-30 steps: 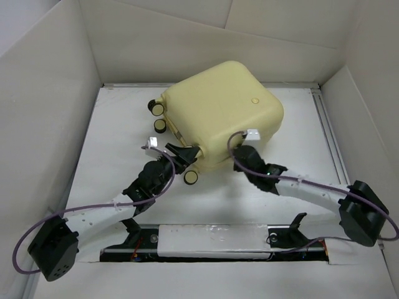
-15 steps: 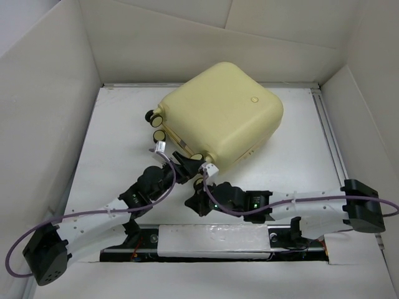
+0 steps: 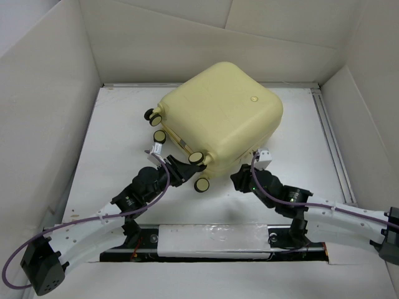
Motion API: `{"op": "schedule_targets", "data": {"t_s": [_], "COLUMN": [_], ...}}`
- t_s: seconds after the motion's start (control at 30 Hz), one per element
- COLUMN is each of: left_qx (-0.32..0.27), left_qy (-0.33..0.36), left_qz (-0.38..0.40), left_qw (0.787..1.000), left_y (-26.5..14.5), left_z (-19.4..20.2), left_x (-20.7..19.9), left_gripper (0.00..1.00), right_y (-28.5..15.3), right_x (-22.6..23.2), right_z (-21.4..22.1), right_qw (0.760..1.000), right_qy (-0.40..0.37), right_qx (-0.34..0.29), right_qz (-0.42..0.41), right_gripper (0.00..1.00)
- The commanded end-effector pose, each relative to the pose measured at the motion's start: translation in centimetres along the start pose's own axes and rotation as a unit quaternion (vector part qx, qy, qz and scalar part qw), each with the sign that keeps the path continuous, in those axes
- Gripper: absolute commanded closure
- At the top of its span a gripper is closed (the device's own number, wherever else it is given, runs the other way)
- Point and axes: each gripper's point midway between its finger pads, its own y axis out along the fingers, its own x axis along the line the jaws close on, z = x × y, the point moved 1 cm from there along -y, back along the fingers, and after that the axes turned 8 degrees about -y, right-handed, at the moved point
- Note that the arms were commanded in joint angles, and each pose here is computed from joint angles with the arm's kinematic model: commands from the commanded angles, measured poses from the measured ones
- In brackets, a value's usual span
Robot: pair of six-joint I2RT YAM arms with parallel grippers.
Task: Pack the luggage
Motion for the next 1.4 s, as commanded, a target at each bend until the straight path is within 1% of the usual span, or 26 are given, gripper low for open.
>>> {"op": "schedule_targets", "data": {"t_s": [0.0, 0.07, 0.1, 0.13, 0.27, 0.3, 0.33, 0.37, 0.43, 0.5, 0.53, 0.57, 0.73, 0.8, 0.83, 0.87, 0.9, 1.0, 1.07, 1.13, 1.17, 1.2, 1.23, 1.27, 1.33, 1.37], "left_qx": [-0.013, -0.014, -0.011, -0.009, 0.007, 0.009, 0.013, 0.013, 0.022, 0.028, 0.033, 0.031, 0.030, 0.039, 0.040, 0.038, 0.048, 0.051, 0.049, 0.051, 0.048, 0.048, 0.048, 0.048, 0.050, 0.053], "left_qy": [0.004, 0.010, 0.015, 0.025, 0.047, 0.057, 0.062, 0.068, 0.077, 0.083, 0.089, 0.094, 0.113, 0.121, 0.128, 0.135, 0.135, 0.147, 0.147, 0.147, 0.151, 0.151, 0.151, 0.156, 0.156, 0.156], "left_qz": [0.074, 0.074, 0.066, 0.059, 0.043, 0.037, 0.026, 0.027, 0.022, 0.024, 0.026, 0.029, 0.031, 0.024, 0.022, 0.024, 0.017, 0.024, 0.017, 0.013, 0.018, 0.018, 0.018, 0.017, 0.015, 0.009], "left_qw": [0.997, 0.997, 0.998, 0.998, 0.998, 0.998, 0.998, 0.997, 0.997, 0.996, 0.995, 0.995, 0.993, 0.992, 0.991, 0.990, 0.989, 0.988, 0.988, 0.988, 0.987, 0.987, 0.987, 0.986, 0.986, 0.986], "left_y": [-0.3, -0.1, -0.1, 0.0, 0.4, 0.6, 0.8, 0.8, 1.1, 1.3, 1.2, 1.4, 1.7, 2.2, 2.4, 2.5, 2.8, 3.0, 3.3, 3.4, 3.4, 3.4, 3.6, 3.8, 4.1, 4.3], "left_z": [-1.3, -1.3, -1.2, -1.3, -0.9, -0.8, -0.6, -0.7, -0.4, -0.2, -0.1, -0.2, -0.4, -0.1, -0.2, -0.3, 0.1, 0.2, 0.1, 0.2, 0.0, 0.0, 0.0, -0.1, 0.0, 0.1], "left_x": [-4.7, -4.9, -4.5, -4.8, -4.5, -4.1, -3.5, -3.7, -3.5, -3.5, -3.5, -3.7, -4.1, -3.8, -3.9, -4.3, -3.8, -4.5, -4.2, -3.9, -4.5, -4.5, -4.6, -4.7, -4.7, -4.4], "left_gripper": [1.00, 1.00, 0.99, 0.83, 0.39, 0.36, 0.33, 0.31, 0.30, 0.28, 0.24, 0.20, 0.19, 0.19, 0.19, 0.21, 0.21, 0.24, 0.25, 0.29, 0.31, 0.31, 0.34, 0.34, 0.36, 0.39], "right_y": [0.3, 1.0, 1.4, 2.0, 3.6, 3.8, 4.2, 4.5, 5.2, 5.6, 6.0, 6.1, 7.1, 6.9, 6.7, 6.5, 6.0, 5.1, 4.5, 4.5, 4.6, 4.8, 5.2, 5.5, 5.9, 6.3], "right_x": [-1.6, -3.3, -3.7, -5.0, -5.9, -5.9, -6.2, -6.7, -6.6, -6.6, -6.4, -6.2, -6.1, -5.9, -6.0, -5.7, -5.5, -5.5, -5.4, -5.5, -6.0, -6.0, -6.0, -6.1, -6.0, -5.9], "right_z": [-2.0, -2.8, -3.1, -3.7, -4.0, -4.7, -4.5, -4.7, -4.8, -5.4, -5.1, -5.1, -4.6, -5.6, -5.2, -5.0, -5.9, -5.2, -6.0, -6.3, -6.5, -6.9, -6.1, -6.3, -6.0, -5.6], "right_qw": [0.999, 0.999, 0.998, 0.998, 0.998, 0.998, 0.998, 0.998, 0.998, 0.996, 0.996, 0.995, 0.994, 0.994, 0.994, 0.994, 0.993, 0.993, 0.992, 0.992, 0.992, 0.992, 0.993, 0.993, 0.993, 0.993], "right_qy": [-0.030, -0.027, -0.042, -0.041, -0.052, -0.048, -0.060, -0.061, -0.061, -0.075, -0.075, -0.089, -0.096, -0.092, -0.092, -0.089, -0.089, -0.085, -0.078, -0.078, -0.076, -0.081, -0.082, -0.085, -0.086, -0.086], "right_qx": [-0.037, -0.036, -0.035, -0.038, -0.024, -0.032, -0.027, -0.026, -0.023, -0.027, -0.024, -0.021, -0.009, -0.028, -0.027, -0.031, -0.045, -0.051, -0.072, -0.078, -0.081, -0.080, -0.065, -0.064, -0.054, -0.046], "right_qz": [0.004, 0.014, 0.016, 0.030, 0.001, -0.003, -0.005, -0.004, -0.020, -0.033, -0.039, -0.046, -0.058, -0.058, -0.058, -0.063, -0.067, -0.067, -0.068, -0.064, -0.054, -0.056, -0.059, -0.058, -0.061, -0.067], "right_gripper": [0.55, 0.51, 0.51, 0.51, 0.50, 0.50, 0.52, 0.52, 0.55, 0.55, 0.58, 0.58, 0.56, 0.55, 0.55, 0.54, 0.53, 0.49, 0.46, 0.46, 0.46, 0.49, 0.52, 0.54, 0.63, 0.68]}}
